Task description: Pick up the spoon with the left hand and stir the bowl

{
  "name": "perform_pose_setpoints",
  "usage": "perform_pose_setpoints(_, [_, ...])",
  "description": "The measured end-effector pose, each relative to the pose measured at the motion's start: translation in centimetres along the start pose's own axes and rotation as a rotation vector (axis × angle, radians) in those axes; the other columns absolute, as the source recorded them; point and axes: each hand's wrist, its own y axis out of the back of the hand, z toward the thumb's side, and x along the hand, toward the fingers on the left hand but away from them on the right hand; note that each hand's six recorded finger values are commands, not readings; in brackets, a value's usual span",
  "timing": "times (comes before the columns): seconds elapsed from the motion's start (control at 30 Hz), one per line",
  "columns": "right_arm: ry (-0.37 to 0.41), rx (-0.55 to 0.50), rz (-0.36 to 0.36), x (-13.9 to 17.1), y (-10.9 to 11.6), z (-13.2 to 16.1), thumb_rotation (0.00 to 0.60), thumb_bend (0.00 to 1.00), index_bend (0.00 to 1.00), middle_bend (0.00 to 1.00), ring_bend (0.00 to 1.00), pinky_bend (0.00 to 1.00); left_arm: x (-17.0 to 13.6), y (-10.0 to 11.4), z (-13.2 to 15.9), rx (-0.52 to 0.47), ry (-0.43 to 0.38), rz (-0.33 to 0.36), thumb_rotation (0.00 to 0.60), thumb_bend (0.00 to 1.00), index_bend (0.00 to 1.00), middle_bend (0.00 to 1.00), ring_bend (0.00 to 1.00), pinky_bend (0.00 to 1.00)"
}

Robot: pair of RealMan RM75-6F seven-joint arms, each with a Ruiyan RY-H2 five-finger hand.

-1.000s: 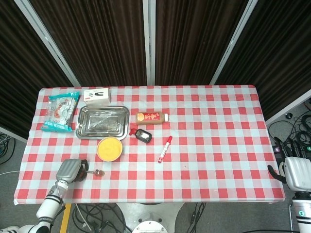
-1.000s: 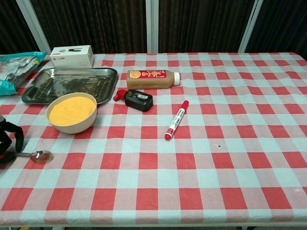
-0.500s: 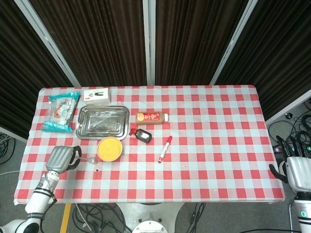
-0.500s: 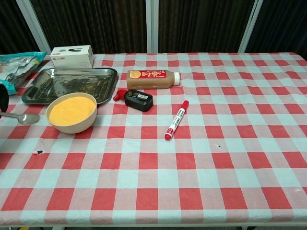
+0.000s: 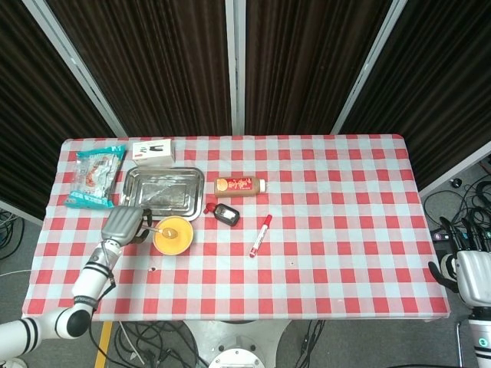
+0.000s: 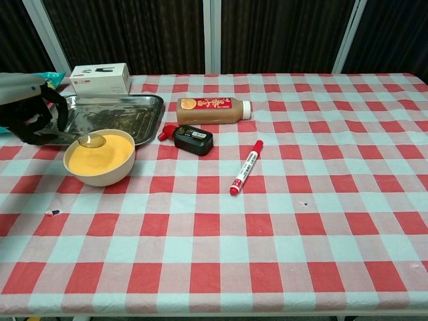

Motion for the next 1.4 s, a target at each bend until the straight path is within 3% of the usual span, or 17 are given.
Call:
perform_pose_setpoints(0.13, [-0.002,-0.003,0.009,-0.1,-0.3,0.0,0.6,0.2,0.06,0.21,0.02,0.05,0.6,-0.8,0.6,0.019,0.007,-0.026,0.6,0.4,0.58,0.89,0.93,1.0])
perform_pose_setpoints(0.27, [0.0,-0.004,0.005,-0.3,-0.1,0.1,0.6,0.2,0.06,0.21,0.02,0.05,0.6,-1.1,1.2,0.041,-0.002,-0.04,0.6,0.4,0.45,0.89,0.93,1.0])
perform_pose_setpoints(0.4, [0.001,-0.003,-0.003,-0.5,0.1,0.0,0.6,0.21,0.06,0.21,0.02,0.06,0.4,-0.9,1.6,0.052,-0.012,-0.047,0.6,0.4,0.38,0.89,0.93,1.0])
perform_pose_setpoints(0.57, [0.0,0.005,-0.034,-1.0,1.2,-0.1,0.6,0.2,0.06,0.21,0.02,0.06,0.2,-0.4,1.9,0.056,-0.019,-0.03,0.6,0.38,0.39,0.89,0.93,1.0])
perform_pose_setpoints(0.83, [0.008,0.008,-0.057,-1.4,2.2,0.0,0.6,0.2,0.06,0.21,0.02,0.06,0.5,-1.1,2.5,0.046,-0.022,-0.033,0.6,0.33,0.5,0.89,0.93,1.0])
perform_pose_setpoints(1.4, [-0.006,-0.012,-0.044,-0.7,1.7,-0.5,0.6,0.2,0.06,0.22,0.02,0.06,0.8,-1.5,2.1,0.046,-0.003,-0.027,0.6,0.33,0.57,0.9,0.94,1.0])
